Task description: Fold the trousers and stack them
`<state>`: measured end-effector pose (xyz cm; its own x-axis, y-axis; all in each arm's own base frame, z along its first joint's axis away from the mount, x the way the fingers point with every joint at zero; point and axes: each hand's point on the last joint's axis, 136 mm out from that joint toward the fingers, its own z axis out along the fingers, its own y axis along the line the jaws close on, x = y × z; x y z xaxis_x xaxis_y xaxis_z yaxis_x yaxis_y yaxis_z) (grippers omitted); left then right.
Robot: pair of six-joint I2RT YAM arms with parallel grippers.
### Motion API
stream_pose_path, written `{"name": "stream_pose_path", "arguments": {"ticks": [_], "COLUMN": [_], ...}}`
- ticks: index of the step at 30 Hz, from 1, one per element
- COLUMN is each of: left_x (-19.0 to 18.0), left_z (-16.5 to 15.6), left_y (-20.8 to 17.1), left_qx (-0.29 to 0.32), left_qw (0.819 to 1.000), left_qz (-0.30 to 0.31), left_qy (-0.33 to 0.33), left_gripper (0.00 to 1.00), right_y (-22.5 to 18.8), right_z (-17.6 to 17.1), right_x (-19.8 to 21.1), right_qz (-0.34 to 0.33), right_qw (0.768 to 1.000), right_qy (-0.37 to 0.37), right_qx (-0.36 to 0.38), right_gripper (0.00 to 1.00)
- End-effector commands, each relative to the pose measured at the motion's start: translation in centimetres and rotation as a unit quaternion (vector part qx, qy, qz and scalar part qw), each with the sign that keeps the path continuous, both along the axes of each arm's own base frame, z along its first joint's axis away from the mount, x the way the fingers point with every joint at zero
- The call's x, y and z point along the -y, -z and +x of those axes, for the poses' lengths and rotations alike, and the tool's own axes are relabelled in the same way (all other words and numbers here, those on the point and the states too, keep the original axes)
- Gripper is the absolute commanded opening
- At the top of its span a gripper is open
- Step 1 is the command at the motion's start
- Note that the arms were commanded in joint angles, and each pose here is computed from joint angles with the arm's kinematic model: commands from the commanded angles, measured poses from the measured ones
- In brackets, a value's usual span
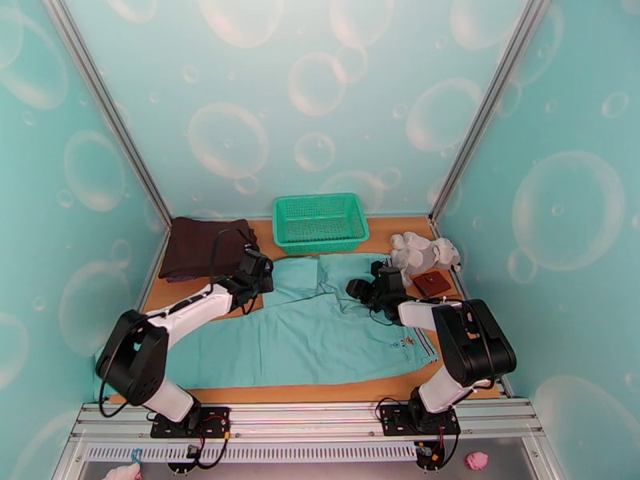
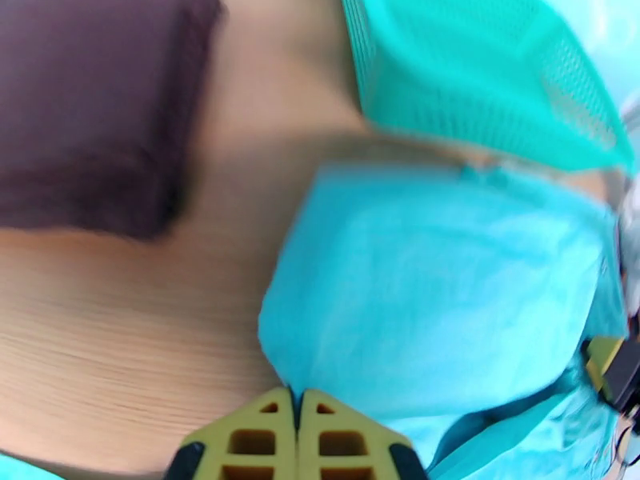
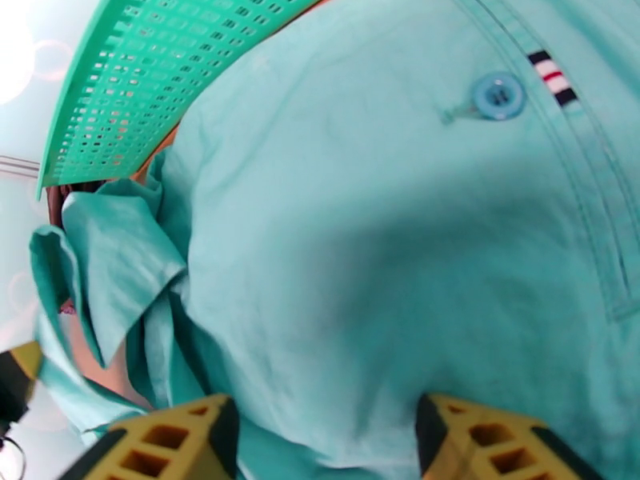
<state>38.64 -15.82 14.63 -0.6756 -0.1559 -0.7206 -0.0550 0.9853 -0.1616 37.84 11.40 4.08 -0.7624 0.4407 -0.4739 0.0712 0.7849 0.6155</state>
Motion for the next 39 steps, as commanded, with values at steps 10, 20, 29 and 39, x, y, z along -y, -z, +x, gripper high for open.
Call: {"name": "stream_pose_path", "arguments": {"ticks": [10, 20, 29, 39], "left_x": [-8.3, -15.4, -16.4, -21.5], "left_z": [0.9, -1.4, -1.1, -4.8], "left_y": [-5.7, -11.5, -14.6, -20.8], "left_qx": [0.075, 0.152, 0.174, 0.205], "left_qw": [0.987, 0.967, 0.955, 0.886], "left_qz": [0.113, 0.099, 0.172, 0.324], "left_qy": [-0.083, -0.177, -0.166, -0.260], "left_gripper": [0.00, 0.00, 0.00, 0.00], "right_y": [4.6, 4.2, 4.3, 4.6], "right_z": [-3.5, -3.6, -3.6, -3.4], "right_x": [1.5, 1.7, 1.6, 1.5], "right_qz": [-0.008, -0.012, -0.011, -0.008], "right_qw": [0.996, 0.997, 0.997, 0.997], "right_qy": [0.019, 0.020, 0.020, 0.019], "right_qx": [-0.084, -0.078, -0.077, -0.078], "right_gripper": [0.63, 0.63, 0.63, 0.63]}}
